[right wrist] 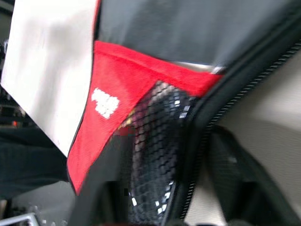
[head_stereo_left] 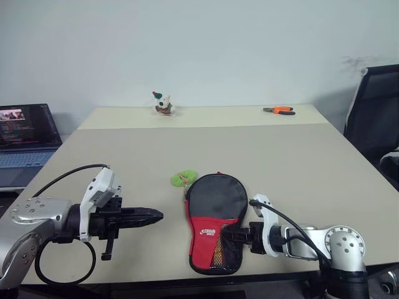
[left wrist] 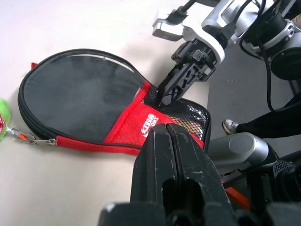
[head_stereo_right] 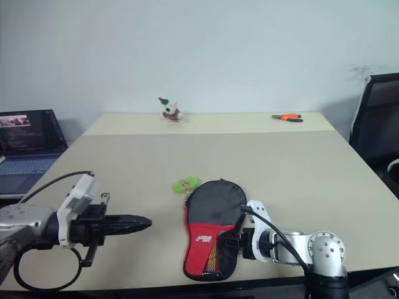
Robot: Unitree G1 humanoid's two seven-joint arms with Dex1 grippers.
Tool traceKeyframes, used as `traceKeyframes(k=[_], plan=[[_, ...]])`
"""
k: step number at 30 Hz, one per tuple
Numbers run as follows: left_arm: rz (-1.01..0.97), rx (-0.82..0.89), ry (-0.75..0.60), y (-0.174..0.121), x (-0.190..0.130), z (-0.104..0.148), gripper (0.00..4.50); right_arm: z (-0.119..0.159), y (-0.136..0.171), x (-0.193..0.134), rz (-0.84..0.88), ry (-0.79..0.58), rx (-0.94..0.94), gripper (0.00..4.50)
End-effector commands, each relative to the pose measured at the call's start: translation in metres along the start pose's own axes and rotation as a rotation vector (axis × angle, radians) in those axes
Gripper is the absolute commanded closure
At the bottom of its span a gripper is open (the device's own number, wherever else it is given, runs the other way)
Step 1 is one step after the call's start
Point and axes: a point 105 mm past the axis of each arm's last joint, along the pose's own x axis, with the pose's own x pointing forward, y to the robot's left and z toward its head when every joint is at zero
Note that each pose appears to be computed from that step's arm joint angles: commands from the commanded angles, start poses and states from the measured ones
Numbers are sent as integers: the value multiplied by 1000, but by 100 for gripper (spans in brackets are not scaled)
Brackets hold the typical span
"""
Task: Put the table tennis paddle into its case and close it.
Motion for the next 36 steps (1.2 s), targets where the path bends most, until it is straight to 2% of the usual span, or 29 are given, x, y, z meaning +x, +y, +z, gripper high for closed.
traceKeyframes(k=[1, 3, 4, 6, 10, 15, 19, 22, 25, 33, 36], plan=[[30, 43, 5, 3, -3, 9, 450, 9, -15, -22, -126, -36, -115, 82], [41, 44, 4, 4, -3, 9, 450, 14, -13, -30, -132, -40, -195, 14], [52, 42, 0, 5, -2, 9, 450, 19, -14, -36, -150, -40, -271, 4], [63, 34, -5, 5, -1, 10, 450, 27, -19, -44, -181, -38, -378, 4], [85, 24, -11, 7, 1, 8, 450, 47, -6, -41, -69, -86, -523, 4], [167, 2, -23, 23, -1, 4, 450, 81, 23, -12, 91, -211, -615, 4], [268, -54, -71, 38, -4, -2, 450, 95, 38, 16, 139, -265, -661, 4], [393, -44, -31, 55, -7, -19, 386, 93, 41, 31, 154, -266, -667, 0], [519, -37, -21, 73, -8, -30, 290, 84, 38, 39, 168, -244, -666, 0], [704, -55, -52, 116, -2, -30, 4, 76, 25, 46, 139, -232, -628, 0], [691, -87, -63, 125, 7, -28, 4, 74, 25, 47, 132, -236, -615, 0]])
